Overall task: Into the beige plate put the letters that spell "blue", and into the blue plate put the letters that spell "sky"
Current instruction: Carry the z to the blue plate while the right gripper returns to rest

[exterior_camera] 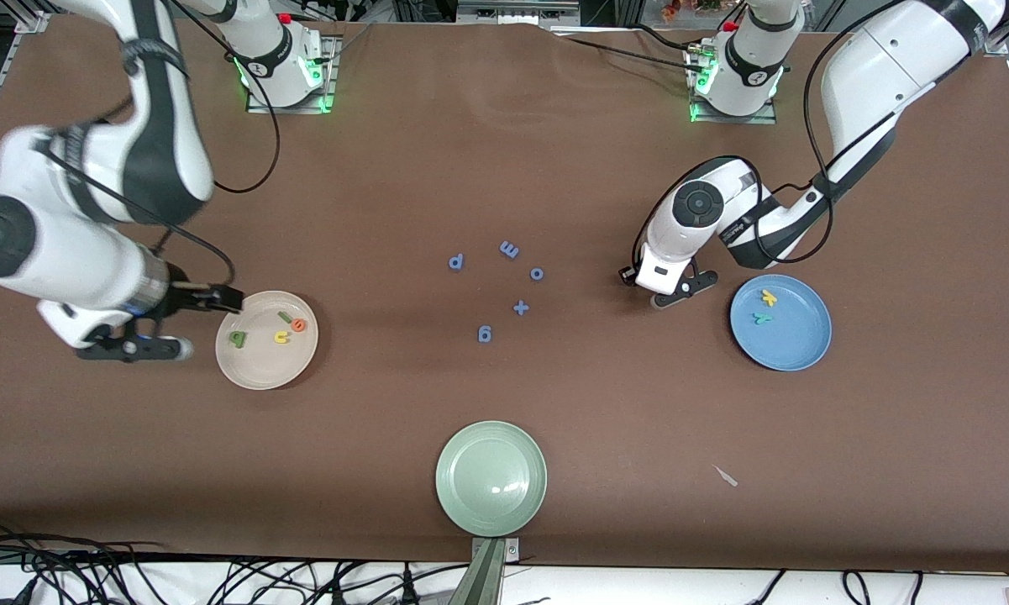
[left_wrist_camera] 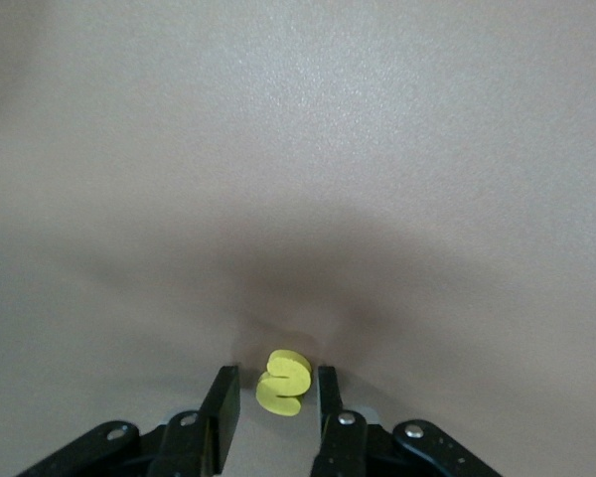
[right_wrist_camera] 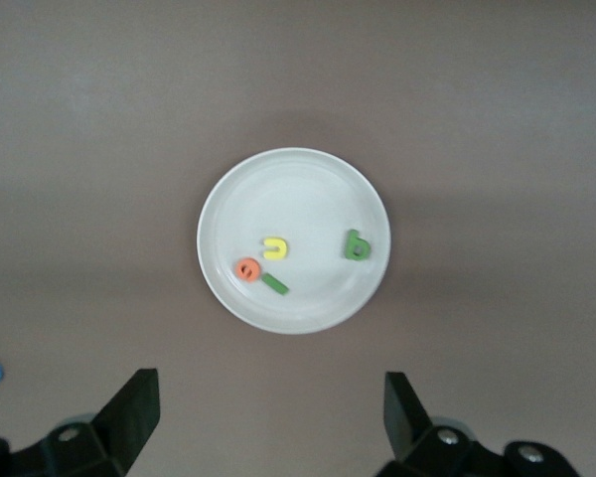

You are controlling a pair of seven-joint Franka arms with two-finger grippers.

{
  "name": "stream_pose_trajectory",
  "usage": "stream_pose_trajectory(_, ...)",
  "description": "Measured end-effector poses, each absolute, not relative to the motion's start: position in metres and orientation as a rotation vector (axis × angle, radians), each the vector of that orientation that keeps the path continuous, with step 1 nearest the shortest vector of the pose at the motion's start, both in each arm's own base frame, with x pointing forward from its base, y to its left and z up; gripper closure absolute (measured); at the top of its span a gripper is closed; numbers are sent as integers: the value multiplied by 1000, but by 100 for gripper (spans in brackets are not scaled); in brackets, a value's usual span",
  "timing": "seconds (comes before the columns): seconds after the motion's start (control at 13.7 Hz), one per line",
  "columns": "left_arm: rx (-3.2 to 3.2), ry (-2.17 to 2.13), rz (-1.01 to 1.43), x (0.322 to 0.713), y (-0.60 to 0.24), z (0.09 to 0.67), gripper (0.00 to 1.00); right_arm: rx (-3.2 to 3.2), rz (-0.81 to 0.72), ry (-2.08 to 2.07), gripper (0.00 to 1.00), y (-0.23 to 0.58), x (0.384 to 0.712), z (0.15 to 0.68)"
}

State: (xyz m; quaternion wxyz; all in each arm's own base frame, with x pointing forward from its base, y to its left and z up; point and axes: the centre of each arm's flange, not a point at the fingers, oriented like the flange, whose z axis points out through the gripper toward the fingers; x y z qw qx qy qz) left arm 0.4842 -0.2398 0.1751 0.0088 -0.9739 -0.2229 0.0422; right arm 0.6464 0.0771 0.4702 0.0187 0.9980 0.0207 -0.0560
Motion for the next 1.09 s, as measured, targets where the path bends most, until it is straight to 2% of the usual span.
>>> stream_pose_trajectory(0.07, -3043, -697, 131, 484, -240, 175, 61, 3107, -175, 89, 0, 69, 641, 493)
stream_pose_trajectory(0.15, -3042, -698, 131, 485, -239, 175, 68, 3112, -173, 107, 0, 64, 635, 514)
stream_pose_trajectory(0.22, -3042, -700, 131, 485, -239, 175, 68, 3114, -175, 116, 0, 62, 631, 532)
stream_pose_trajectory(0.29, -3042, -702, 130, 486, -238, 175, 77, 3116, -184, 138, 0, 59, 627, 544)
stream_pose_trajectory(0.73, -3019, -757, 119, 501, -226, 185, 78, 3158, -153, 211, 0, 30, 608, 584)
stream_pose_trajectory(1.09, -3012, -829, 161, 551, -165, 251, 78, 3161, -148, 169, 0, 39, 575, 589)
